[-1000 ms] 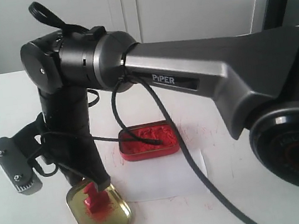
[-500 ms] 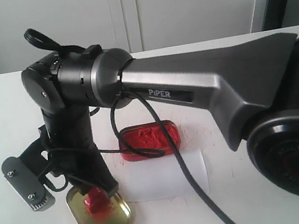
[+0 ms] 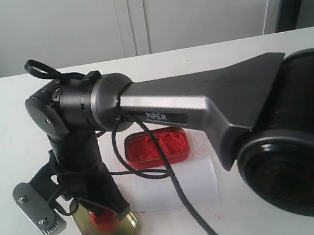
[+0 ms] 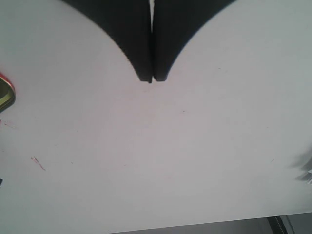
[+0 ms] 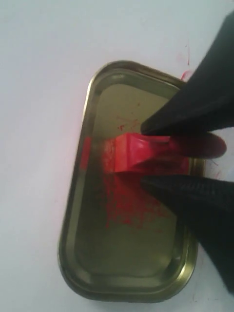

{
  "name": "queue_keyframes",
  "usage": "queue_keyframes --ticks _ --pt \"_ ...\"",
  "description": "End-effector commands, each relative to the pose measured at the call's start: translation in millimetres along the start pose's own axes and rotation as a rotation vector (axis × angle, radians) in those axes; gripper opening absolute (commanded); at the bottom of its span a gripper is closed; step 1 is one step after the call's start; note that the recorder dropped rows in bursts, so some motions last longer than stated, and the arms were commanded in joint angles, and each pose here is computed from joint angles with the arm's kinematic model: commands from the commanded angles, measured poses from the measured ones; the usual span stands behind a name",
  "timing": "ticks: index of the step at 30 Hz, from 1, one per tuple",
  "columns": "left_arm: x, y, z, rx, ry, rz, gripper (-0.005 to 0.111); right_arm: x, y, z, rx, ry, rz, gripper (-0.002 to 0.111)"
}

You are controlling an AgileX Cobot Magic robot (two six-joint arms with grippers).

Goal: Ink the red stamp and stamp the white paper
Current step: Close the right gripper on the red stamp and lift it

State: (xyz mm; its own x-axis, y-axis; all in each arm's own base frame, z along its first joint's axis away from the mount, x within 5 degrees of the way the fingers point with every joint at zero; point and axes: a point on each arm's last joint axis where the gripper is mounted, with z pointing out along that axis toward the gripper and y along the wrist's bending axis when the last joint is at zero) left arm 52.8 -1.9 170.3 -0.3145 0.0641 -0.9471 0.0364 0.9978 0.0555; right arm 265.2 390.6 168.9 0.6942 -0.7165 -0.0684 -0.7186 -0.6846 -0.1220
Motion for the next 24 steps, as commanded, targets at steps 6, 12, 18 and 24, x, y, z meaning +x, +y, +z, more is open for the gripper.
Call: queue_keyframes --ticks 6,12,18,24 --pt "1 -0.4 0 0.005 0.001 -0.008 0.0 0 0 6 -0.008 0.005 0.007 0.027" --pt "1 -0.4 0 0.005 0.001 -0.008 0.0 1 1 6 -0.01 0.007 0.089 0.006" --pt "1 -0.4 0 0.005 0.001 -0.008 0.0 4 -1 6 0.012 0.048 0.163 0.0" --pt "1 -0.4 0 0.005 0.001 -0.008 0.0 3 -2 -8 0.048 0.028 0.278 0.0"
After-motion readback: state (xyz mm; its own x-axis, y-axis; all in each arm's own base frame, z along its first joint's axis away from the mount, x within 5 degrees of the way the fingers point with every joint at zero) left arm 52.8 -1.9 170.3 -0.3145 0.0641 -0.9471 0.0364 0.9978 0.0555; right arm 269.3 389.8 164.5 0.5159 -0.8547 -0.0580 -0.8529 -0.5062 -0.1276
